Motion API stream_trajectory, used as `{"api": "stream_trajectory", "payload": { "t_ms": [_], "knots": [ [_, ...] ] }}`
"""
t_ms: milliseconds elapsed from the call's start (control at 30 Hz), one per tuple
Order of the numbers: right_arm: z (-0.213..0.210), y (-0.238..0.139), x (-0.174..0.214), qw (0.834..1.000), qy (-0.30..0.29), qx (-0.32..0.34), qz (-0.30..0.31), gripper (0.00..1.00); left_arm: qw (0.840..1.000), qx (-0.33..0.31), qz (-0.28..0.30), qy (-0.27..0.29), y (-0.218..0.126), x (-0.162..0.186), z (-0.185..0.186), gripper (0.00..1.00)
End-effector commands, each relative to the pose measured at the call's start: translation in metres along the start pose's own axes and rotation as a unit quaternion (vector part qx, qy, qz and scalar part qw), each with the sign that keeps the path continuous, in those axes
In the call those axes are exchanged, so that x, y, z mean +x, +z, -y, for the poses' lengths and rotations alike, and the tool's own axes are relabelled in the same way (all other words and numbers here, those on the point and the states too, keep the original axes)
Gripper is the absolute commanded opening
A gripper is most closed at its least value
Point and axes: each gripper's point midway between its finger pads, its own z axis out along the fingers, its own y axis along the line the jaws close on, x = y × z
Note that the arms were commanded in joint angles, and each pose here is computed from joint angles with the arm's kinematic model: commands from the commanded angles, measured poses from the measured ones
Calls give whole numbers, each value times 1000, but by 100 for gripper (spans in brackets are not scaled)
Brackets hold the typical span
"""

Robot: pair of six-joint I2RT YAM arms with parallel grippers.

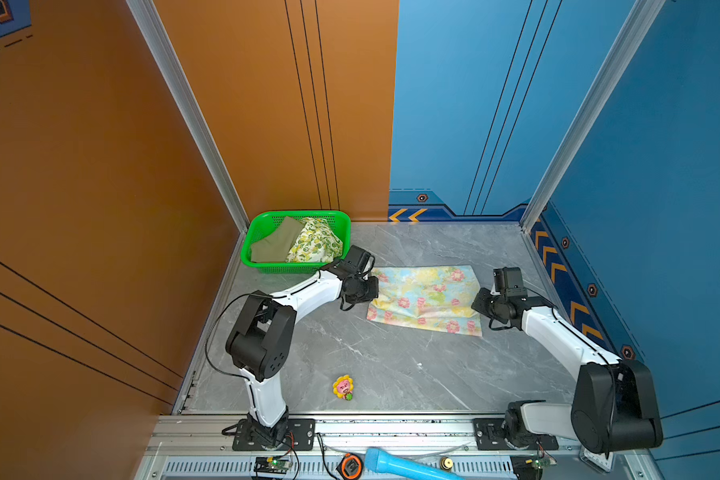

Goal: Fold and stack the skirts

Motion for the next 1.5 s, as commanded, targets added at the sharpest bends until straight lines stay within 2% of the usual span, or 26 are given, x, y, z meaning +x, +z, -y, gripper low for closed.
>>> {"api": "stream_trajectory", "payload": {
  "t_ms": [0,300,367,500,533,600,633,667,867,933,1200,1467],
  "knots": [
    [15,-11,10,1000,0,28,-11,0,1000,11,-5,9,-12,7,6,0],
    [36,-1,51,998,14,46,-42,0,1000,8,-28,-6,3,40,-13,0],
    [41,4,58,997,13,57,-48,3,999,5,-37,-7,10,49,-16,0],
    [47,10,66,995,11,73,-67,26,999,-3,-52,-10,21,62,-23,0],
    [48,9,66,995,10,78,-69,37,999,-4,-54,-9,22,64,-24,4],
    [48,5,63,994,2,89,-63,51,998,-6,-55,-9,22,65,-26,18],
    [47,2,59,994,-2,92,-56,56,998,-6,-54,-8,22,65,-26,29],
    [44,-1,55,995,-8,91,-50,58,999,-6,-53,-8,21,65,-26,36],
    [14,-19,34,994,-56,92,-15,57,999,-23,-46,-3,13,59,-29,54],
    [1,-21,31,994,-68,83,-10,55,999,-28,-38,-4,8,55,-32,57],
    [-41,-8,43,995,-86,43,-26,44,1000,-12,14,24,-18,26,-2,52],
    [-49,23,72,992,-99,43,-59,39,999,-6,-3,36,-1,26,14,55]
  ]
}}
